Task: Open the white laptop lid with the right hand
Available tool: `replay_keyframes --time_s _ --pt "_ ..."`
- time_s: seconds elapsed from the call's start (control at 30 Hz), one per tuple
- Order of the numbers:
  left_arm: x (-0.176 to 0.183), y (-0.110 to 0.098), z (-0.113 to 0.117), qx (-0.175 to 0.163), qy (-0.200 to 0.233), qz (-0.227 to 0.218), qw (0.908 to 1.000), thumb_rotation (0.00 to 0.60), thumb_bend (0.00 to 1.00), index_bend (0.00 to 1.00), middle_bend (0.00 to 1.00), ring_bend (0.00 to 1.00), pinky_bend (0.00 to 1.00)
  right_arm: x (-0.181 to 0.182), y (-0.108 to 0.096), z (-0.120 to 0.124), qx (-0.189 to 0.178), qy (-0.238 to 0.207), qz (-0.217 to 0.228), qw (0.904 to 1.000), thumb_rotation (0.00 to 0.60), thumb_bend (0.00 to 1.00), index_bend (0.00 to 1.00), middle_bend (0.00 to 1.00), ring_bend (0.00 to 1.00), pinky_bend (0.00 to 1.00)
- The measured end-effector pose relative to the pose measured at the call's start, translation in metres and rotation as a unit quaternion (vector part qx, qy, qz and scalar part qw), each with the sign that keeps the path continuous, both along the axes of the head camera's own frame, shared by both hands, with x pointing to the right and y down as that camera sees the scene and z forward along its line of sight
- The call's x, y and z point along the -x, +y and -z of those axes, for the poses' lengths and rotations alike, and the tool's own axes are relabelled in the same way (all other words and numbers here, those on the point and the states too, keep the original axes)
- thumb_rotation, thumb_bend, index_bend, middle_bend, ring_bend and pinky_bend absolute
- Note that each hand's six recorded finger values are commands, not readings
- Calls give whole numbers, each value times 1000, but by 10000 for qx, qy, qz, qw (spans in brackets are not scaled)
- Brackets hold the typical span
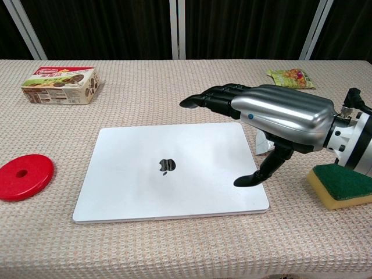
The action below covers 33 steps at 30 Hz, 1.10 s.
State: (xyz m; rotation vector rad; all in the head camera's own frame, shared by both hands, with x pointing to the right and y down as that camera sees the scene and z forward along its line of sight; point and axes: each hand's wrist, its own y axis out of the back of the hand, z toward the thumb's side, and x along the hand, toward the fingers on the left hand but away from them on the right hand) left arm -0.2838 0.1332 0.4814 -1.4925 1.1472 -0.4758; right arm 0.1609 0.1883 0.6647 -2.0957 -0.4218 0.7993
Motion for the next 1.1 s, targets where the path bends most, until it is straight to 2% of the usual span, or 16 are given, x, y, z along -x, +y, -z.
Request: replay_keyframes --time_s 0.2,0.33,0.43,0.57,0.7,0.87,1.1 --pt "2 0 -7 144 -48 42 9999 600 37 290 264 188 204 8 3 -2 84 -33 87 9999 600 28 0 48 0 0" --pt "4 3 -16 390 -179 108 9990 600 37 290 265 188 204 20 11 -5 148 -68 278 9995 600 28 0 48 0 0" --pt "7 7 -25 658 -300 182 9972 600 37 290 271 188 204 32 19 -12 205 -23 483 9986 600 28 0 40 0 0" --pt "10 16 -46 1222 -449 281 9911 600 38 290 271 188 204 49 29 -24 218 92 745 9969 600 33 0 35 0 0" --pt "14 28 -62 1578 -417 400 9858 600 37 290 271 188 204 66 33 -35 55 196 941 9954 600 49 0 34 0 0" --pt "22 39 -73 1749 -391 524 9824 600 37 290 271 188 204 81 33 -41 -198 269 1082 9936 600 49 0 34 0 0" --pt "31 46 -75 1752 -350 634 9819 600 37 290 271 188 204 92 37 -49 -57 349 1214 9920 600 50 0 34 0 0"
